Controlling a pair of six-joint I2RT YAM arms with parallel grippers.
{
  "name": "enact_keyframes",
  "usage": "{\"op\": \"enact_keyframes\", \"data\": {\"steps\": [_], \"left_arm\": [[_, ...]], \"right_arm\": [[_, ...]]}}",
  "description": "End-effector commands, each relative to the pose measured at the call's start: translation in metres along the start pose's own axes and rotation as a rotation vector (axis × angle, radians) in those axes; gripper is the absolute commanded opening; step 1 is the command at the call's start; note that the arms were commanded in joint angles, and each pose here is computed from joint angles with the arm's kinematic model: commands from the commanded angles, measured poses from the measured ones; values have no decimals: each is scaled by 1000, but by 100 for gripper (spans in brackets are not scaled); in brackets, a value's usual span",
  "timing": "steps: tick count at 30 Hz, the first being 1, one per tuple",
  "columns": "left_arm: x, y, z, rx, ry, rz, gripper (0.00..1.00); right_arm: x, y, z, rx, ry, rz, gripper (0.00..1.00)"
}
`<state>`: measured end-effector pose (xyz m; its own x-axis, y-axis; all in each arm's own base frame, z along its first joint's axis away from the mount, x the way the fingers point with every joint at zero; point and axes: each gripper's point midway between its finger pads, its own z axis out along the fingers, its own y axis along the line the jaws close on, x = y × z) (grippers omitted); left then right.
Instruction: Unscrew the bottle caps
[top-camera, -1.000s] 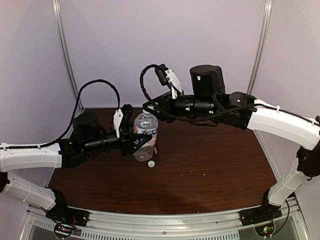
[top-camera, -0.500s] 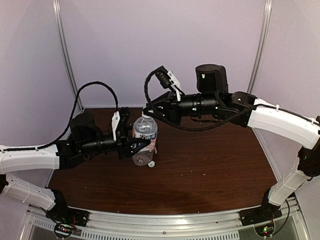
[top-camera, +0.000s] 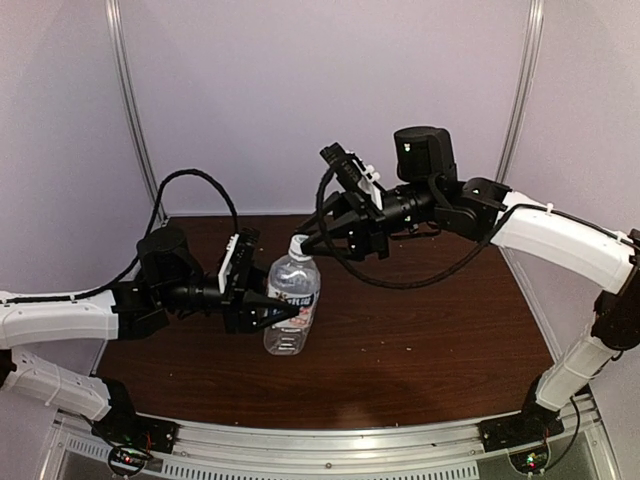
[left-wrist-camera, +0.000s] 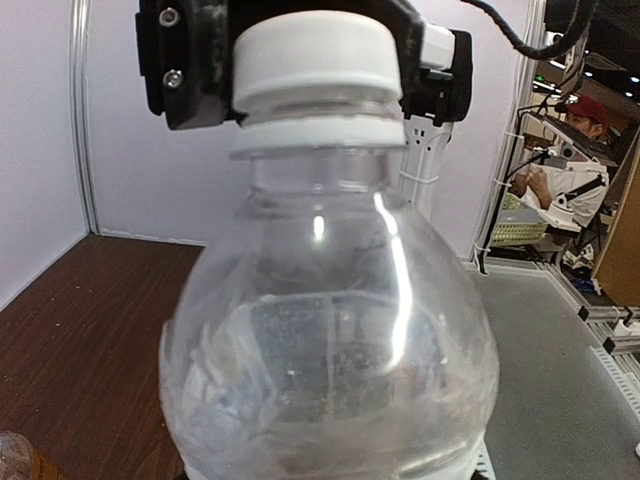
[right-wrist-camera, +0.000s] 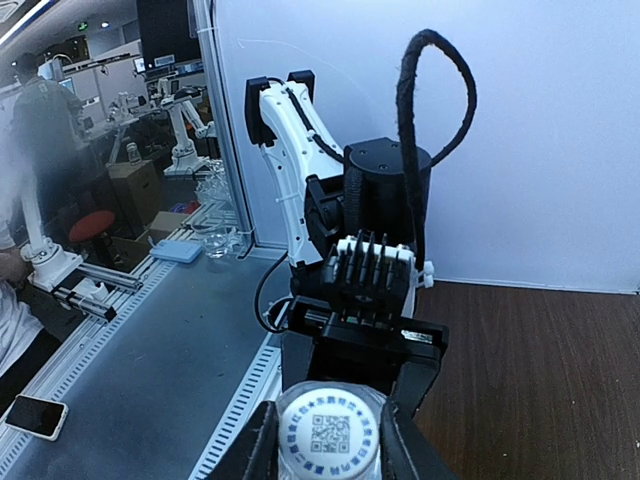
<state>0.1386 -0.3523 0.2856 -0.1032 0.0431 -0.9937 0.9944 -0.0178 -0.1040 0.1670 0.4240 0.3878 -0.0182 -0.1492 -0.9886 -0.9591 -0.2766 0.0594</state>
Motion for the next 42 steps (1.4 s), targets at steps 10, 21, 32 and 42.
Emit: {"op": "enact_keyframes", "data": {"steps": [10,21,32,42], "left_arm": [[-26,19,5,-103,-70,110,35],[-27,64,3,-331,-68,60,35],[-29,72,-1,-386,-94,42,35],[-29,73,-4,-401,-98,44,35]], "right_arm": [[-20,-31,-39,326,-59,80,69],[-38,-63,-45,711,-153,282,84],[-15,-79,-28,805,-106,333,79],[-8,-75,-15,738,-99,352,51]]}}
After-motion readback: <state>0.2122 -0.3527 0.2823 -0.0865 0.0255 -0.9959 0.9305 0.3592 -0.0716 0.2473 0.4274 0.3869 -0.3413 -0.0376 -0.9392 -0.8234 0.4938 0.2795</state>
